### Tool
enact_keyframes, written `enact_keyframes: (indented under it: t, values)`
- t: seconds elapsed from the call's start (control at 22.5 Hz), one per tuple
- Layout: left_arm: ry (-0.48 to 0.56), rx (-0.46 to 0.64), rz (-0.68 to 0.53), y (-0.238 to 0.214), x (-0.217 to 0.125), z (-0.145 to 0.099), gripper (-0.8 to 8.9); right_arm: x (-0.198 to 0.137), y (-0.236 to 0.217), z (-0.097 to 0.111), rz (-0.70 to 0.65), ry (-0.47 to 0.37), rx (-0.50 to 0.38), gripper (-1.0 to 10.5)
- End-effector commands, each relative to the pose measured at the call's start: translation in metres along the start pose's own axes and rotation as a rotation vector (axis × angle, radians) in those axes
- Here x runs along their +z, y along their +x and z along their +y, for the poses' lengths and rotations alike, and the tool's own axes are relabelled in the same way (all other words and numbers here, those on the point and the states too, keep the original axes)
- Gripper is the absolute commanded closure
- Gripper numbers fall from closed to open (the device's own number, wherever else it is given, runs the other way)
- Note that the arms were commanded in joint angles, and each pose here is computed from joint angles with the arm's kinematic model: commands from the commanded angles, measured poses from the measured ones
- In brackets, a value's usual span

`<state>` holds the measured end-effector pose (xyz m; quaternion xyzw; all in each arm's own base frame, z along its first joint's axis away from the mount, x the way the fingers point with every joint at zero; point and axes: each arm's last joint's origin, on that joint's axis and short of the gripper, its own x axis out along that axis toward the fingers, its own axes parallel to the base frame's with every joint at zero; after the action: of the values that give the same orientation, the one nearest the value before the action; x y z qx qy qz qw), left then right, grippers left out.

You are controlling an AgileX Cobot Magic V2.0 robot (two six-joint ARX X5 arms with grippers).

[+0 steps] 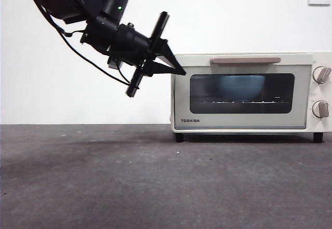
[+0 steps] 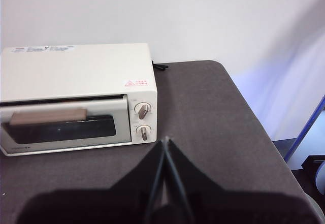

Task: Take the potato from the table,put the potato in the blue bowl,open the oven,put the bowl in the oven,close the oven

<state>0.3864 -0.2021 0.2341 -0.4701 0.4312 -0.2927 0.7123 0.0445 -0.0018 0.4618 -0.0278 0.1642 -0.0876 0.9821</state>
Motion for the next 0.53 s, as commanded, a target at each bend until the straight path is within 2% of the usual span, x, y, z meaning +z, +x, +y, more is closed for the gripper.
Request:
enact_keyframes:
  t: [0.04, 0.36, 0.44, 0.53]
  values:
    - [0.012, -0.011, 0.009, -0.001, 0.003, 0.002, 8.2, -0.001, 0.0, 0.0, -0.004, 0.009, 0.0, 9.6]
    - [0.09, -0.083, 0.1, -0.01, 0.003, -0.008, 8.2, -0.003, 0.0, 0.0, 0.018, 0.01, -0.001, 9.6]
    - [0.153, -0.127, 0.135, -0.016, 0.0, -0.018, 8.2, -0.005, 0.0, 0.0, 0.032, 0.05, 0.003, 9.6]
    - [0.234, -0.175, 0.163, -0.024, -0.002, -0.029, 8.2, -0.006, -0.004, 0.0, 0.024, 0.084, 0.055, 9.6]
